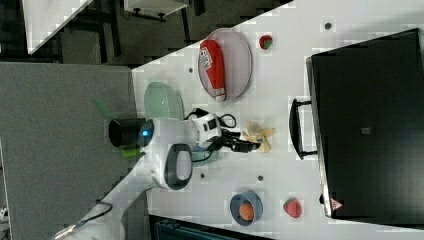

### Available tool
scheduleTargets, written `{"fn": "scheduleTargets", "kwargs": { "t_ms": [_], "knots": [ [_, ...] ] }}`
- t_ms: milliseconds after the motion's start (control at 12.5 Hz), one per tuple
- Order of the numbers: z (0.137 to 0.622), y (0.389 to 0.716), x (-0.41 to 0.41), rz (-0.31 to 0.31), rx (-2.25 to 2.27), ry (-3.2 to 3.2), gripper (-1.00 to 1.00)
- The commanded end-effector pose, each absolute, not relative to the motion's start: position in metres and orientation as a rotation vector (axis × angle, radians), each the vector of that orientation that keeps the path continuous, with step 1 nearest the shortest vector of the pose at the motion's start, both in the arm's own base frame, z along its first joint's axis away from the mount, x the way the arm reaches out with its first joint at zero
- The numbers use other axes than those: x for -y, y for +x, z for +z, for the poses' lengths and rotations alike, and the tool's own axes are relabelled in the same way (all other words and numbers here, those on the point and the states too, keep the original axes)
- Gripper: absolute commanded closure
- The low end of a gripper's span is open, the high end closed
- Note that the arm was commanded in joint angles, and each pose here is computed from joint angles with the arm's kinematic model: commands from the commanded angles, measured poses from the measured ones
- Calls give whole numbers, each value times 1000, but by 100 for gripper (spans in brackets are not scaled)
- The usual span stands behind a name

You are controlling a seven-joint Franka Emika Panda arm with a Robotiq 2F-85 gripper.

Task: Pick Banana and place it in mug.

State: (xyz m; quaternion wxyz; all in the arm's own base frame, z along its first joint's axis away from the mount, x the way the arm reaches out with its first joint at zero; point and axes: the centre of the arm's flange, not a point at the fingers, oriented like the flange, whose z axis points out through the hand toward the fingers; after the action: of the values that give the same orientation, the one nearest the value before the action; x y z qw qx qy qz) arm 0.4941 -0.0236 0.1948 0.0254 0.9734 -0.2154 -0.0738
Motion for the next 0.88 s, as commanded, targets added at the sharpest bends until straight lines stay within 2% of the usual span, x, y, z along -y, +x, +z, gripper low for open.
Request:
{"fn": "scheduleTargets", "kwargs": {
  "t_ms": [80,320,560,640,880],
  "knots": [
    [181,494,13,-118,559,3062,-100],
    [157,493,11,-56,554,3072,-100],
    [141,486,7,-69,542,3075,-100],
    [141,486,6,-68,539,3076,-92],
    [140,485,6,-64,539,3077,-19]
  ]
}}
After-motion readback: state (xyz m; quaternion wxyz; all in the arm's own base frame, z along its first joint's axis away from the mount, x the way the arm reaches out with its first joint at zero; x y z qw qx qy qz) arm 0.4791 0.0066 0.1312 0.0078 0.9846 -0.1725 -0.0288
